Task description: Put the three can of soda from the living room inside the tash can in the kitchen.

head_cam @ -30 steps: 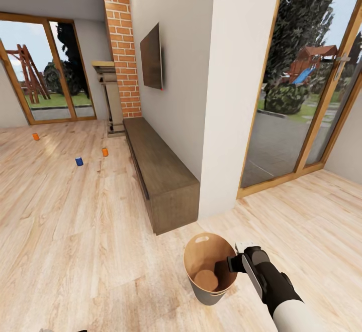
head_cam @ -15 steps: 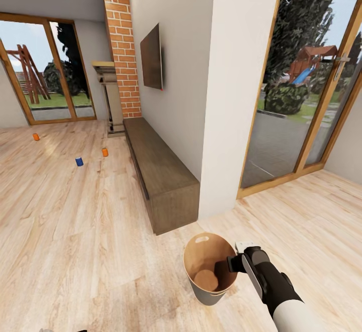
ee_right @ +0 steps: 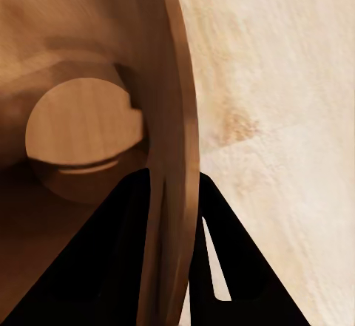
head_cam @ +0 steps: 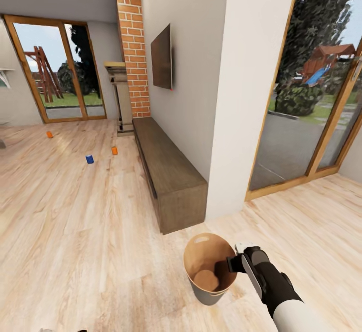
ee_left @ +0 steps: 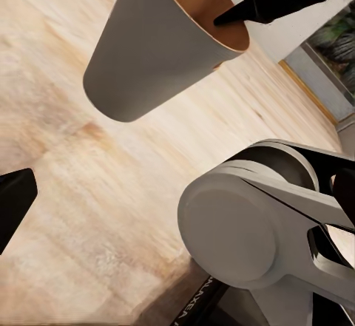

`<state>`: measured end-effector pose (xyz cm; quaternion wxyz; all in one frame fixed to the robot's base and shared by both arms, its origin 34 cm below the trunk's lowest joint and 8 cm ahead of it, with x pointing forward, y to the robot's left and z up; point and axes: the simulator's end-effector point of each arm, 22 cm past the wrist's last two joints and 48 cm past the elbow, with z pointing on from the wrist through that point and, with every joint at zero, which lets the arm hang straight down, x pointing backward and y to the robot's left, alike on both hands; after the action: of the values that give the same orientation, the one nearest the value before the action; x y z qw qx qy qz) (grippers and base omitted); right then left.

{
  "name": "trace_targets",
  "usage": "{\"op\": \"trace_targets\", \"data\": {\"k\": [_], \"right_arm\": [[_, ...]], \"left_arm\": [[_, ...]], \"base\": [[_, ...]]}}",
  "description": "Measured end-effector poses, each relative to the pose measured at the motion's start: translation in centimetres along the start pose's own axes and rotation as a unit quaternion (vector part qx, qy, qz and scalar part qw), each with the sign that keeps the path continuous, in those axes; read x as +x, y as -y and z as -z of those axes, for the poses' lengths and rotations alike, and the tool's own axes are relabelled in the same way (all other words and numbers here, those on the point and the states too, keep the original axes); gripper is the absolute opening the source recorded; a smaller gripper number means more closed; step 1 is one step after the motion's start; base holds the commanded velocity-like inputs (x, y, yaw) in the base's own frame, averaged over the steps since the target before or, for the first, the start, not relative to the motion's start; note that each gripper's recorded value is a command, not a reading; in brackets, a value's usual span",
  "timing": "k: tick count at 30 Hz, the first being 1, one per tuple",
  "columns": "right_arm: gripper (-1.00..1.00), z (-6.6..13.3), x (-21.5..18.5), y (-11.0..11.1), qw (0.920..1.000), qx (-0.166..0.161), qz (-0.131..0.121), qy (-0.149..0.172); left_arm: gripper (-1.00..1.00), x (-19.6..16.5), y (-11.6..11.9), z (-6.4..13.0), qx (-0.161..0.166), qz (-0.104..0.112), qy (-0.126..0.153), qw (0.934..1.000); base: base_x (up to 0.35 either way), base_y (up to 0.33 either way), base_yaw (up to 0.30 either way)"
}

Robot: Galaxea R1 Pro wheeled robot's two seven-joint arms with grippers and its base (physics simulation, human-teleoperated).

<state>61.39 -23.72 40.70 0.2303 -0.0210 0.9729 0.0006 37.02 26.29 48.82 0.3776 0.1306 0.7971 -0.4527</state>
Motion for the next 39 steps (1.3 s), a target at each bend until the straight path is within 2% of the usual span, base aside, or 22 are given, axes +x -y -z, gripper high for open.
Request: {"op": "trace_targets", "data": {"k": [4, 11, 18, 39], "right_arm": [[-1.00, 0.0, 0.3, 0.1, 1.0000, 0.003, 0.002, -0.006], [-1.00, 0.1, 1.8, 0.1, 0.9990, 0.002, 0.002, -0.044], [-1.00, 0.8, 0.6, -0.1, 0.9995, 0.001, 0.002, -0.032], [-1.00, 0.9, 0.5, -0.3, 0.9995, -0.001, 0.002, -0.031]], "left_arm": [[1.00, 0.0, 0.0, 0.0, 0.000, 0.000, 0.000, 1.0000], [1.00, 0.0, 0.0, 0.0, 0.000, 0.000, 0.000, 1.0000], [1.00, 0.0, 0.0, 0.0, 0.000, 0.000, 0.000, 1.0000], [1.00, 0.0, 0.0, 0.0, 0.001, 0.000, 0.000, 1.0000]], "base": [[0.000, 0.000, 0.282], [0.000, 0.000, 0.285], [0.000, 0.000, 0.286], [0.000, 0.000, 0.286]]}}
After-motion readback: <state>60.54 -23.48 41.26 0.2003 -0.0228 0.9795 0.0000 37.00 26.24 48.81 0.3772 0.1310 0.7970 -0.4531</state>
